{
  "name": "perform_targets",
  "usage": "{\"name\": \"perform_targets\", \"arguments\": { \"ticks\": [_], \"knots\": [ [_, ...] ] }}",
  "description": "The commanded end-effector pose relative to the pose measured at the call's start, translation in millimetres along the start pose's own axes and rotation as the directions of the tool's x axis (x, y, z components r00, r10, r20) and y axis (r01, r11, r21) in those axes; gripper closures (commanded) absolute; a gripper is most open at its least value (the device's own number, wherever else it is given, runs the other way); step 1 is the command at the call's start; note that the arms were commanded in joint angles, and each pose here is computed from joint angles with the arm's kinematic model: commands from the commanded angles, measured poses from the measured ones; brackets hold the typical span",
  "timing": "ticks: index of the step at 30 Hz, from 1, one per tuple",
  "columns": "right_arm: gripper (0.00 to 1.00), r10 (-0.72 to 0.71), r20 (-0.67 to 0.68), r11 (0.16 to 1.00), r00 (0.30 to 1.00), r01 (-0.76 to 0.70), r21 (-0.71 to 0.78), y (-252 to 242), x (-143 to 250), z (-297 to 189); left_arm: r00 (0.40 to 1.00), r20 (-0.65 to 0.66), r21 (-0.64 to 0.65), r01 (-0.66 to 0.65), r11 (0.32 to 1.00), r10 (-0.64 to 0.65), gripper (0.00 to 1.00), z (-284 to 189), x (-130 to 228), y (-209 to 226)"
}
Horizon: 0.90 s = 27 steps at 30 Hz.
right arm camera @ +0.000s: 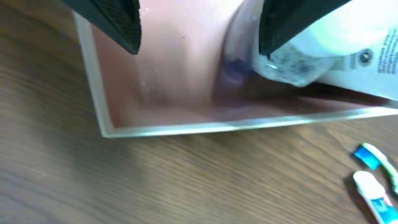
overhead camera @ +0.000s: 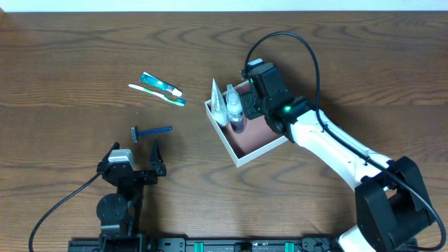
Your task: Pack container
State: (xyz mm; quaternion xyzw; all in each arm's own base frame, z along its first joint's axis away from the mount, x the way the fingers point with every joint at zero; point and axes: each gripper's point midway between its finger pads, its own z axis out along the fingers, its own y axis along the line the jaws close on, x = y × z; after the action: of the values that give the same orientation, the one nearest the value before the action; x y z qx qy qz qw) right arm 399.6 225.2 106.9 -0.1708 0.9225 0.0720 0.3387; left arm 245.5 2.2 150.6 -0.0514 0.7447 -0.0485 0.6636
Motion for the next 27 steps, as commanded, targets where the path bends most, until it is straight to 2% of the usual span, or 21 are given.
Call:
{"name": "perform_targets", "arguments": {
  "ticks": [1,13,22,27],
  "knots": [
    [0.41,0.044,-0.012,0.996,0.999,-0.043,0.084,-25,0,2,0.999,-0.053,0.0,-0.011,1.0,0.01,0.02,1,17,2],
    [0.43,0.053,-0.048,0.988,0.997,-0.046,0.145,-54,8,1,0.999,-0.053,0.0,-0.011,1.0,0.01,0.02,1,17,2],
    [0.5,0.082,-0.085,0.982,0.993,-0.066,0.18,-76,18,0,0.999,-0.053,0.0,-0.011,1.0,0.01,0.02,1,17,2],
    [0.58,0.096,-0.098,0.981,0.991,-0.077,0.18,-81,21,0,0.999,-0.053,0.0,-0.011,1.0,0.01,0.02,1,17,2]
  ]
}}
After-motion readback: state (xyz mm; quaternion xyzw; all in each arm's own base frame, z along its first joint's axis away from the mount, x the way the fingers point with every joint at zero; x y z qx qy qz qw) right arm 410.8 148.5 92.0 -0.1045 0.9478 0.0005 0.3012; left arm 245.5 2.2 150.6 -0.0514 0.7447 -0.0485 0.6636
